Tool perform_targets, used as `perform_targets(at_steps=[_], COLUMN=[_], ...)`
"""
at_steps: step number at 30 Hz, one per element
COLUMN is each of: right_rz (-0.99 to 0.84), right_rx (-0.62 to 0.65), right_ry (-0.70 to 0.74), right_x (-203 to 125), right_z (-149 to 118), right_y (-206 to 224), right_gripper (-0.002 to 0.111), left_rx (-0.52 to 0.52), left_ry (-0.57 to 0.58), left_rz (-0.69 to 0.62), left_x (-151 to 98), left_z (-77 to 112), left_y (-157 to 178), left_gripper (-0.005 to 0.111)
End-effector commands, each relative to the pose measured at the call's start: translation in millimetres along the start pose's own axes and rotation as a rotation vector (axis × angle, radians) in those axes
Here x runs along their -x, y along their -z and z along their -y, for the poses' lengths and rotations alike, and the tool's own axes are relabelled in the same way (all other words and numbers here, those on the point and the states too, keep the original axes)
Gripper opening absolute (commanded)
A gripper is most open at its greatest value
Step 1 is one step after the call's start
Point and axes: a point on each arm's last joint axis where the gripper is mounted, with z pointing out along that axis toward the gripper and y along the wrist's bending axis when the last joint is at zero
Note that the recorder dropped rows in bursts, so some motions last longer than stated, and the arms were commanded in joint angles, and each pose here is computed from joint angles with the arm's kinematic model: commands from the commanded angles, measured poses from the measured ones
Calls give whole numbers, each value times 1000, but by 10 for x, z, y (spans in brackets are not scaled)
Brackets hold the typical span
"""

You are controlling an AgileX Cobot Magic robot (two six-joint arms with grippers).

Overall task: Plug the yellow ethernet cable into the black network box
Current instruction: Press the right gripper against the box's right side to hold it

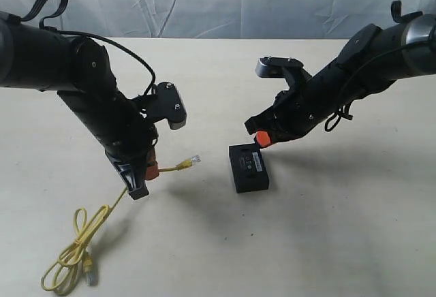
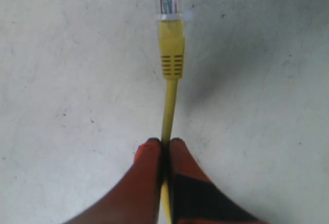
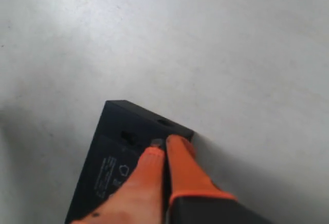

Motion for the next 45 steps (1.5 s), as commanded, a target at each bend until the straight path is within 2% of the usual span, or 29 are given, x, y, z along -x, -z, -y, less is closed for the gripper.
perform_targets(at_steps=[1, 8, 36, 41, 45], right_rz=[8, 10, -26, 0, 12], right_rx=[-29, -71, -27, -24, 66], right_ry=[11, -31, -51, -57, -139], right_x=[-6, -9, -83, -41, 6], right_z=[27, 97, 96, 94, 187], right_y=[0, 18, -234, -118, 98], right_gripper=[-1, -1, -1, -1, -1], left_rx=[-2, 6, 12, 12, 8], left_ry=[-4, -5, -1, -1, 8], left_rz=[1, 5, 14, 14, 19], left_x=[9, 13, 20, 20, 25], left_z=[16, 8, 3, 3, 6], left_y=[-5, -5, -5, -5, -5], left_gripper=[0, 0, 0, 0, 0])
